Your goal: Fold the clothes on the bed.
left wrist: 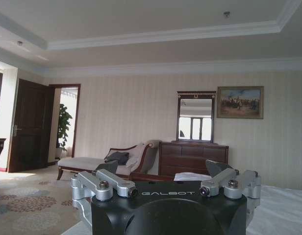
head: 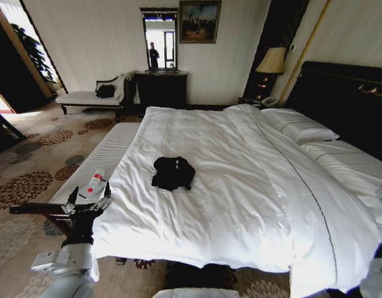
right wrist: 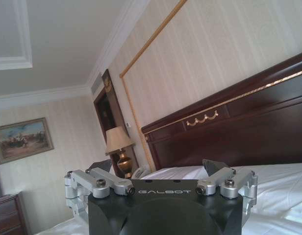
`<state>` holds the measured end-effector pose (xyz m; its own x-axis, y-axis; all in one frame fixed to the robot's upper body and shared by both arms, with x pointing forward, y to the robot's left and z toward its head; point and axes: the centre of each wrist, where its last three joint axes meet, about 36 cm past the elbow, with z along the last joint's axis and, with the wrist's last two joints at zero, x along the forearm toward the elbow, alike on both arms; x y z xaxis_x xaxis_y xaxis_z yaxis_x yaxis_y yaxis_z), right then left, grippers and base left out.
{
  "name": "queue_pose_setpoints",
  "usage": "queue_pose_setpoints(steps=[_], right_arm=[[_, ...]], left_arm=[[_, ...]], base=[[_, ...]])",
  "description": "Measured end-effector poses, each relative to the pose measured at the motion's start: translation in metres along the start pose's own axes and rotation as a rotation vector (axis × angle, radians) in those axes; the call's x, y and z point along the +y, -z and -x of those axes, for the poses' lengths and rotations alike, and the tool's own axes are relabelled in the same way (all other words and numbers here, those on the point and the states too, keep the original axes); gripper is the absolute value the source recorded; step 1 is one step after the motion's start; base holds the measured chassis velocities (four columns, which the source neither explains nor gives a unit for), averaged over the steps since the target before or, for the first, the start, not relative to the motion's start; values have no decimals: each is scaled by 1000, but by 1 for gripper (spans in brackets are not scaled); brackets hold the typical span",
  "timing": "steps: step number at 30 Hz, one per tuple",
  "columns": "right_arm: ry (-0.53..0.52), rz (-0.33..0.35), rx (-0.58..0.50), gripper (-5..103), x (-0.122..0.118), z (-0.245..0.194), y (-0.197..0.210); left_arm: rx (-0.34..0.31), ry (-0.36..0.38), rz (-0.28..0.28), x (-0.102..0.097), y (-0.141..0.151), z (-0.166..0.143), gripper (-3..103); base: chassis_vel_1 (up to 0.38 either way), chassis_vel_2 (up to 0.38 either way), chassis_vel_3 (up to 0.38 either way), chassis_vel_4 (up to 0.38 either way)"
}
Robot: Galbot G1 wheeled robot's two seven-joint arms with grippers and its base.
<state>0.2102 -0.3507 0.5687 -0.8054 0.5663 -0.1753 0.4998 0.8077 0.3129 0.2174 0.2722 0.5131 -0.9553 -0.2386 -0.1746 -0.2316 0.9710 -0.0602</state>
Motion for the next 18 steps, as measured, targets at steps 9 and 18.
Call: queue_pose_setpoints(steps=[9, 18], right_arm=[[284, -44, -70, 100, -1, 19, -21], [670, -244, -63, 100, -27, 82, -92]], left_arm=[[49, 42, 17, -8, 1, 4, 100], [2, -148, -10, -8, -9, -1, 100]], base=[[0, 0, 0, 0], [0, 0, 0, 0]])
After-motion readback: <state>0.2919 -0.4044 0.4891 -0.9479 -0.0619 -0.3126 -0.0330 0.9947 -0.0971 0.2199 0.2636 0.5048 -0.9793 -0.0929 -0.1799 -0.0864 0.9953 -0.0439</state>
